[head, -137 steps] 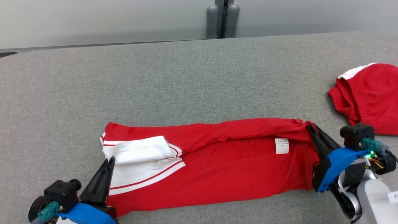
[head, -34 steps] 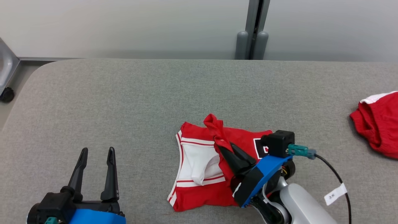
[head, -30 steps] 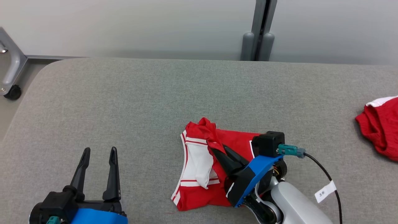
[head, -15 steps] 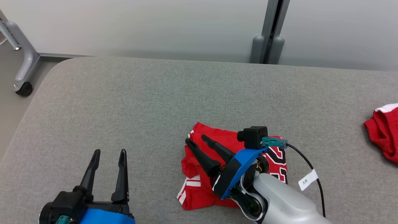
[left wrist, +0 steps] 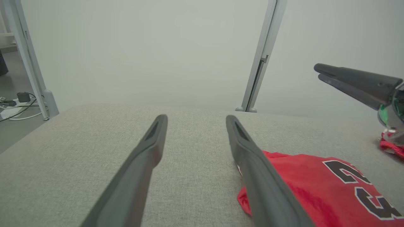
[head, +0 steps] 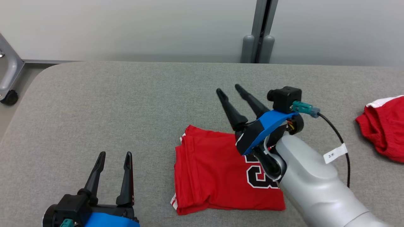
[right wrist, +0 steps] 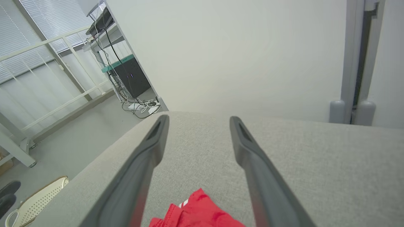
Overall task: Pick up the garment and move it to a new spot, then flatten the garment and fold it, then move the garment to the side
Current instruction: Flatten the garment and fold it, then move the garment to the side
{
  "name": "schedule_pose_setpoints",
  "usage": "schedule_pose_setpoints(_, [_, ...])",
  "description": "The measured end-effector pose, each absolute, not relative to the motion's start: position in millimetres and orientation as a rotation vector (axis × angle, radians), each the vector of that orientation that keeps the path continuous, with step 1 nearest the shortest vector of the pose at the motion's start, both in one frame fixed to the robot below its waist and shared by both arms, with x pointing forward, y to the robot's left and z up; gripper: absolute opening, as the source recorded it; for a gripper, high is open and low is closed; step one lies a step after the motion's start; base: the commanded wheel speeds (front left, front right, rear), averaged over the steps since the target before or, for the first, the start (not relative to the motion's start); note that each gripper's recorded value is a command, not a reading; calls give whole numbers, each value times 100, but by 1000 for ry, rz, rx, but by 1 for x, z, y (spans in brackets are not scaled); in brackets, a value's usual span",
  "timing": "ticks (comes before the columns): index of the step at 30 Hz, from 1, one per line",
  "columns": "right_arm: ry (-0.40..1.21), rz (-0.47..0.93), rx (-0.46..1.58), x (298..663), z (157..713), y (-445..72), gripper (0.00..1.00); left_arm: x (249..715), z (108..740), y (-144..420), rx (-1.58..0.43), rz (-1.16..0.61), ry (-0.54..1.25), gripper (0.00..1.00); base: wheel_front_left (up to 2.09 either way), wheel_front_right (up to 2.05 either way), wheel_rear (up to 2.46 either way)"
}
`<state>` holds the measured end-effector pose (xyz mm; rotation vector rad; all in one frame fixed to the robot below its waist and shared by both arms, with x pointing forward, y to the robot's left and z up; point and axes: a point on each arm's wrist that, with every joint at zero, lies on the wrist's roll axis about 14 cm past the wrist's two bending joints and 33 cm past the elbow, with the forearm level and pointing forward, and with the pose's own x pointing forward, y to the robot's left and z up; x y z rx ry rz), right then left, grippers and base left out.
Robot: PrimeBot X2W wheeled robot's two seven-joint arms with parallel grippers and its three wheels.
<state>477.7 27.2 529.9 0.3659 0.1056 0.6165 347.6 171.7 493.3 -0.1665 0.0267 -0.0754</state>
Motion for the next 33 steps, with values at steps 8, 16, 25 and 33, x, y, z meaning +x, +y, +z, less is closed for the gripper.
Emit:
schedule_pose_setpoints(8, [-28, 438, 228, 478, 533, -42, 100, 352, 498, 162, -157, -108, 10, 100, 0, 0, 0])
schedule_pose_setpoints(16, [-67, 287, 190, 439, 518, -99, 100, 359, 498, 162, -159, -108, 7, 100, 0, 0, 0])
schedule_pose_setpoints(25, [-64, 184, 193, 400, 505, -134, 100, 352, 479, 171, -161, -67, 60, 100, 0, 0, 0])
schedule_pose_setpoints(33, [-21, 161, 201, 382, 490, -140, 100, 346, 475, 176, -176, -46, 69, 100, 0, 0, 0])
